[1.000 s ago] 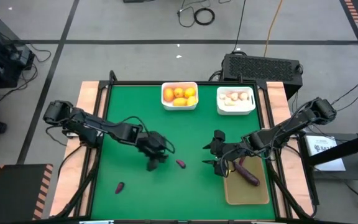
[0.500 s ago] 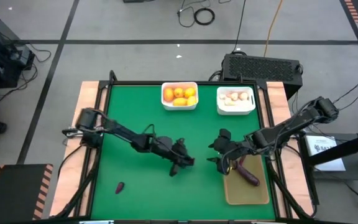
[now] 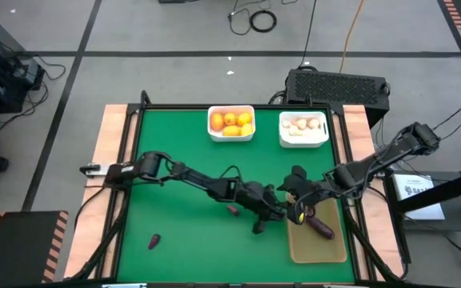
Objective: Sort produce into baskets
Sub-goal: Put the eggplant into the light orange bin
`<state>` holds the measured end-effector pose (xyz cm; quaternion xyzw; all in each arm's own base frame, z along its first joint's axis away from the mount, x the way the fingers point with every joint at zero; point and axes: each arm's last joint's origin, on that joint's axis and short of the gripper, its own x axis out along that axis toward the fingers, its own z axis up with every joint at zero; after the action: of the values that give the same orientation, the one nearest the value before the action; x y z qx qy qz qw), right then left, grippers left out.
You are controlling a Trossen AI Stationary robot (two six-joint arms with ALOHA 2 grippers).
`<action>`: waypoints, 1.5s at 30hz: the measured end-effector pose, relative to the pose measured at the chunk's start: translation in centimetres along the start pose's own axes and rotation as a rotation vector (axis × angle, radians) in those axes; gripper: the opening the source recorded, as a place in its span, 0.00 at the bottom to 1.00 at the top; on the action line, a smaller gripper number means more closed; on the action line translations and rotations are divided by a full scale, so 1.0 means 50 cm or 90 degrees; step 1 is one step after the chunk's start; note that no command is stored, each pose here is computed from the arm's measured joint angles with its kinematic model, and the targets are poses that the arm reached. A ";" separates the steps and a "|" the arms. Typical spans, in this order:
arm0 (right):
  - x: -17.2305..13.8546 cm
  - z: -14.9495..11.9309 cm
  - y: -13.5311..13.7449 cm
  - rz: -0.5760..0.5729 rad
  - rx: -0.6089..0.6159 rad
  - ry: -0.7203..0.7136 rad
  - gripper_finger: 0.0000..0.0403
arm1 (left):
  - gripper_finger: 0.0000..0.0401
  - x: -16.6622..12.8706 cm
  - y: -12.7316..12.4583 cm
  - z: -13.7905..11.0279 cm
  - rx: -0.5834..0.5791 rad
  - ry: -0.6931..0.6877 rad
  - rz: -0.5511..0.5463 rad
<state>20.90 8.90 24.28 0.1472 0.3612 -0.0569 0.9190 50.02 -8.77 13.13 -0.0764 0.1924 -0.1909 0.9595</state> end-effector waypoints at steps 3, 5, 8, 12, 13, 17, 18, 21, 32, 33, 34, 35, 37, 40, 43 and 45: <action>-0.002 -0.006 0.003 -0.004 0.001 0.007 0.67 | 0.19 0.001 0.001 0.022 0.021 -0.025 -0.017; -0.003 -0.009 0.004 -0.016 -0.001 0.004 0.67 | 0.19 -0.001 0.006 0.028 0.033 -0.033 -0.013; -0.007 -0.007 0.006 -0.043 -0.014 -0.032 0.67 | 0.19 -0.003 0.019 0.035 0.033 -0.040 0.028; -0.018 -0.002 0.009 -0.086 -0.025 -0.096 0.67 | 0.19 -0.008 0.036 0.043 0.037 -0.059 0.063; -0.021 -0.002 0.010 -0.096 -0.027 -0.106 0.67 | 0.19 -0.008 0.038 0.046 0.039 -0.070 0.063; -0.041 -0.008 0.010 -0.117 -0.004 -0.133 0.67 | 0.19 -0.012 0.039 0.061 0.050 -0.119 0.061; -0.049 -0.012 0.008 -0.113 0.007 -0.129 0.67 | 0.19 -0.011 0.038 0.061 0.050 -0.120 0.061; -0.084 -0.028 0.000 -0.093 0.051 -0.105 0.67 | 0.19 -0.009 0.039 0.059 0.052 -0.124 0.060; -0.148 -0.081 -0.021 -0.077 0.138 -0.024 0.67 | 0.19 0.011 0.032 0.092 0.056 -0.154 0.053; -0.150 -0.083 -0.018 -0.071 0.141 -0.022 0.67 | 0.19 0.020 0.031 0.087 0.056 -0.152 0.051; -0.151 -0.086 -0.016 -0.065 0.144 -0.020 0.67 | 0.19 0.031 0.030 0.079 0.055 -0.143 0.049; -0.153 -0.088 -0.014 -0.061 0.143 -0.019 0.67 | 0.19 0.040 0.030 0.070 0.052 -0.133 0.048; -0.155 -0.090 -0.012 -0.066 0.134 -0.037 0.67 | 0.19 0.062 0.031 0.051 0.048 -0.116 0.045; -0.158 -0.091 -0.011 -0.078 0.111 -0.062 0.67 | 0.19 0.084 0.035 0.038 0.048 -0.114 0.043; -0.159 -0.089 -0.013 -0.089 0.090 -0.080 0.67 | 0.19 0.091 0.036 0.045 0.051 -0.128 0.042; -0.159 -0.089 -0.013 -0.092 0.078 -0.081 0.67 | 0.19 0.090 0.038 0.049 0.052 -0.131 0.043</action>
<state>12.08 9.65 26.45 0.1728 0.3075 -0.1541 0.9229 55.46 -8.63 13.41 -0.0496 0.0871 -0.1572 0.9825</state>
